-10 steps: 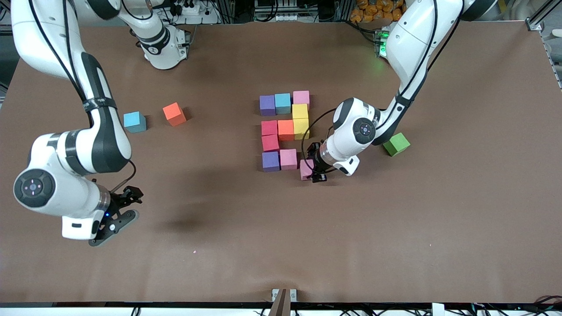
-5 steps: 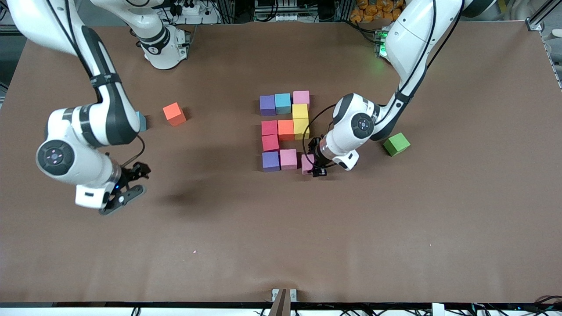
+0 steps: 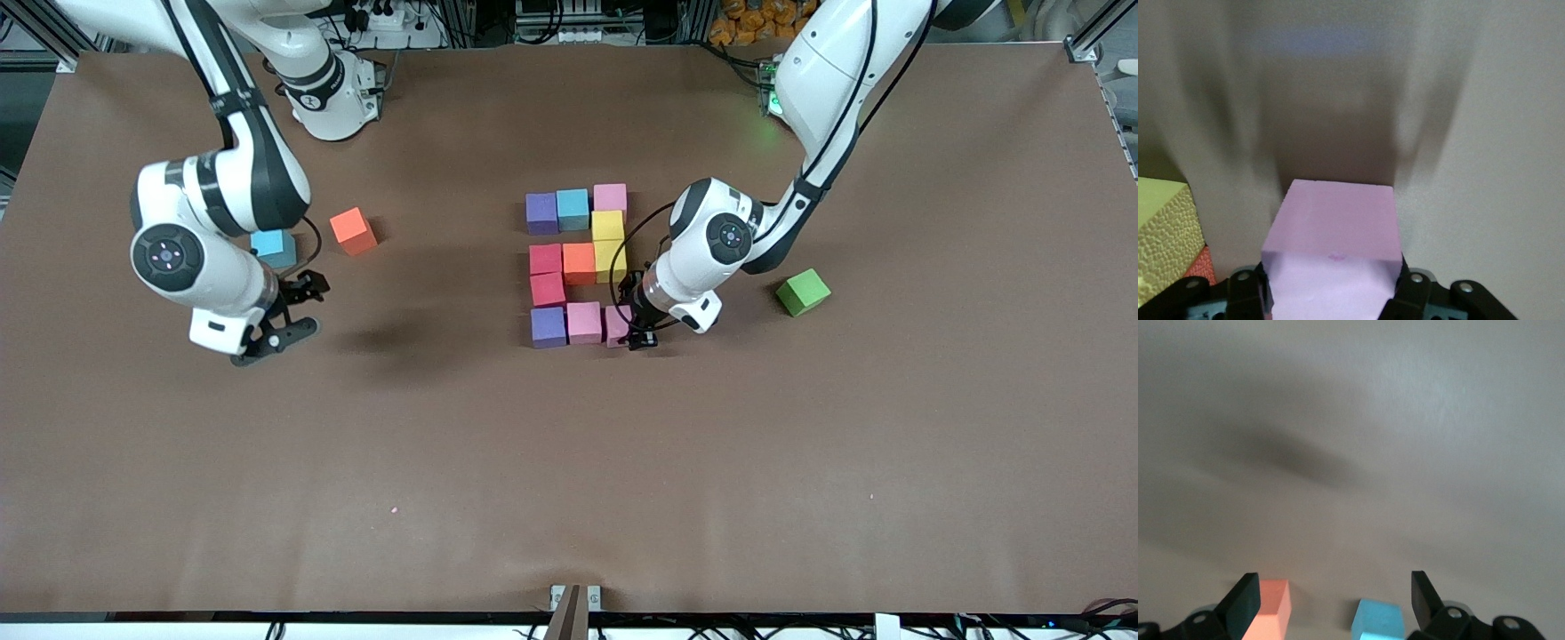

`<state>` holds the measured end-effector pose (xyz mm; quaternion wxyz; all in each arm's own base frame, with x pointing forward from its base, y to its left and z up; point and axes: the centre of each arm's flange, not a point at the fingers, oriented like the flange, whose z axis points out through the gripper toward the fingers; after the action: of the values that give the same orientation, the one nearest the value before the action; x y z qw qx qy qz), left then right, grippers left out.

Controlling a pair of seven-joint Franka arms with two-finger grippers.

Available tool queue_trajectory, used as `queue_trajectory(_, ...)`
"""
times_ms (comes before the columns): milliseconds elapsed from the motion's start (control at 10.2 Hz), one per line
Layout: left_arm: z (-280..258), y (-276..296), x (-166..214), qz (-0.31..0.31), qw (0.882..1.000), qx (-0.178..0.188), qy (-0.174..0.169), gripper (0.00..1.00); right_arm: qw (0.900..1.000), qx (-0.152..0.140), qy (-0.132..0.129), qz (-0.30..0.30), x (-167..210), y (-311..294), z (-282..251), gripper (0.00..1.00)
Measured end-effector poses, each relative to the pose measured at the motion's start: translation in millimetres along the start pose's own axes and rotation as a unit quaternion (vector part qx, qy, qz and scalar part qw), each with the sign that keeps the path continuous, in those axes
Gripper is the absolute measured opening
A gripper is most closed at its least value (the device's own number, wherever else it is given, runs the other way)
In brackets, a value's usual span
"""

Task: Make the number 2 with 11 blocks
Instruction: 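Carry pink to the group with the left gripper while the right gripper withdraws, then lower pink beside the pink cube with the left gripper while the right gripper rests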

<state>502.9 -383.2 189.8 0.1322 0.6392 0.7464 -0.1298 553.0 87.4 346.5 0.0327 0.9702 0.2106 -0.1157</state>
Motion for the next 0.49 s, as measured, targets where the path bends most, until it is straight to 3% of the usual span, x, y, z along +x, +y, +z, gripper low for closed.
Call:
queue_trajectory(196, 0.6, -1.2, -0.3, 0.001, 1.0, 0.001, 0.0, 0.63, 0.999, 0.015, 0.015, 0.043, -11.3, 4.7, -19.6, 1.0)
queue_trajectory(490, 2.2, -4.9, -2.7, 0.004, 1.0, 0.003, 0.001, 0.63, 0.992, 0.031, 0.066, 0.101, -41.9, 50.9, -73.8, 1.0)
